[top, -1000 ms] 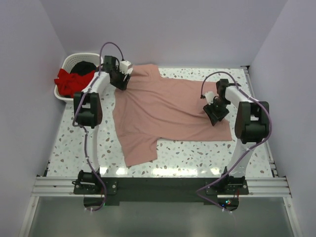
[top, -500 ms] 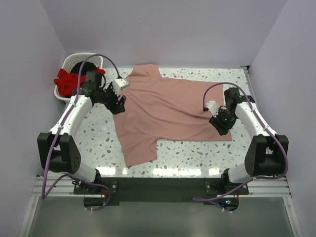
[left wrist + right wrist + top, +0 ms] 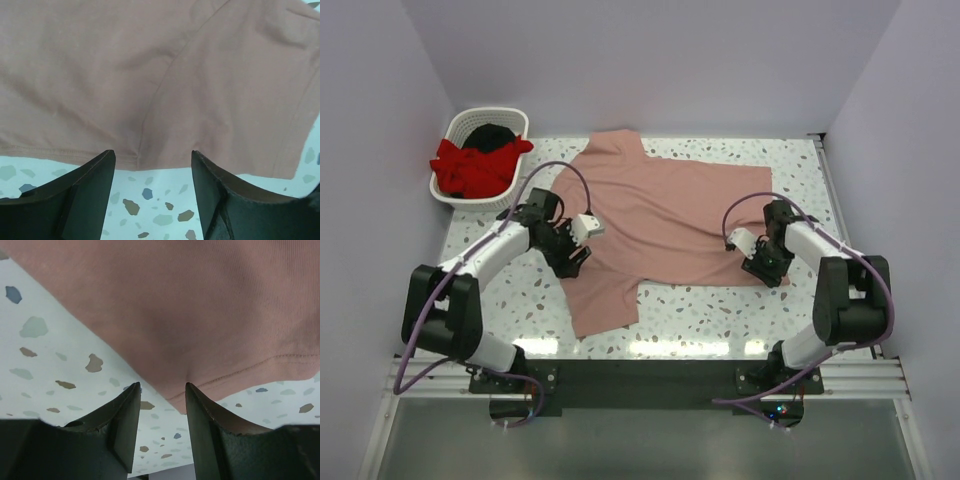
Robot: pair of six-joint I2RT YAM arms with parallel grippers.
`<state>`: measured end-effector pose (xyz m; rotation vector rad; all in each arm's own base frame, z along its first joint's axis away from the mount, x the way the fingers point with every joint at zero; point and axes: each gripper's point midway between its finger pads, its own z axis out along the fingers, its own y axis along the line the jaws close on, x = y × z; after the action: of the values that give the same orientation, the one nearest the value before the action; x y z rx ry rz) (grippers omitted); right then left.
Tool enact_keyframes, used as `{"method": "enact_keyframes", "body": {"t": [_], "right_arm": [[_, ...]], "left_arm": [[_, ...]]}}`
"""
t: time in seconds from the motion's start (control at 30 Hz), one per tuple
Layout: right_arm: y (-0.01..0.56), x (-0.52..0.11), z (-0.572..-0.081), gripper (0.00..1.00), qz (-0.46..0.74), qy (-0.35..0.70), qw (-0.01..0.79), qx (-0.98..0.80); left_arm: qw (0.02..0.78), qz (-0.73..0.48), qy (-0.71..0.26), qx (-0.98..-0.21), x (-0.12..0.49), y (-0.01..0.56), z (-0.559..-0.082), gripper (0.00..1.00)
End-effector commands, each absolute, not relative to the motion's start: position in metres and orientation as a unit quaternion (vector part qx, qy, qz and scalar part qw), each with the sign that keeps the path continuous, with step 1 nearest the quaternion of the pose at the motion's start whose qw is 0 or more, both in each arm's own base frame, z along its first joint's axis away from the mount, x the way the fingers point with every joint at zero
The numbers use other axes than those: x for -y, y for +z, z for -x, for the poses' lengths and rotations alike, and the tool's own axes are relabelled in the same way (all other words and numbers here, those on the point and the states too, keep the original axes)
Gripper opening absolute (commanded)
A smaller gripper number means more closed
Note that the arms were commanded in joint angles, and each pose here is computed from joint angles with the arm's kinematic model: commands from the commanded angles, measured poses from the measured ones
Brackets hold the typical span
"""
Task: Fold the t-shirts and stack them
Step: Flatten the tshirt out
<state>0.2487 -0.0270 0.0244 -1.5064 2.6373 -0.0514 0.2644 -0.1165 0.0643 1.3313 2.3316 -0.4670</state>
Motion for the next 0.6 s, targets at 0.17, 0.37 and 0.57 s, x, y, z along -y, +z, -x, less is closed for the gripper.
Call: {"method": "enact_keyframes", "body": {"t": [0.17, 0.37, 0.57], "right_arm": [[0.012, 0.019, -0.257, 0.45, 0.503, -0.024, 0.049, -0.862], [0.028, 0.005, -0.255, 0.50, 0.502, -0.006, 0.059, -0.863], [0.050, -0.002, -0.245, 0.53, 0.509, 0.015, 0.069, -0.858]], "left_arm": [[0.158, -0.451, -0.063, -0.876, 0.067, 0.008, -0.289, 0.63], [0.138, -0.414, -0.034, -0.899, 0.026, -0.001, -0.301, 0.58], [0.148, -0.429, -0.075, -0.888, 0.034, 0.018, -0.301, 0.63]]}}
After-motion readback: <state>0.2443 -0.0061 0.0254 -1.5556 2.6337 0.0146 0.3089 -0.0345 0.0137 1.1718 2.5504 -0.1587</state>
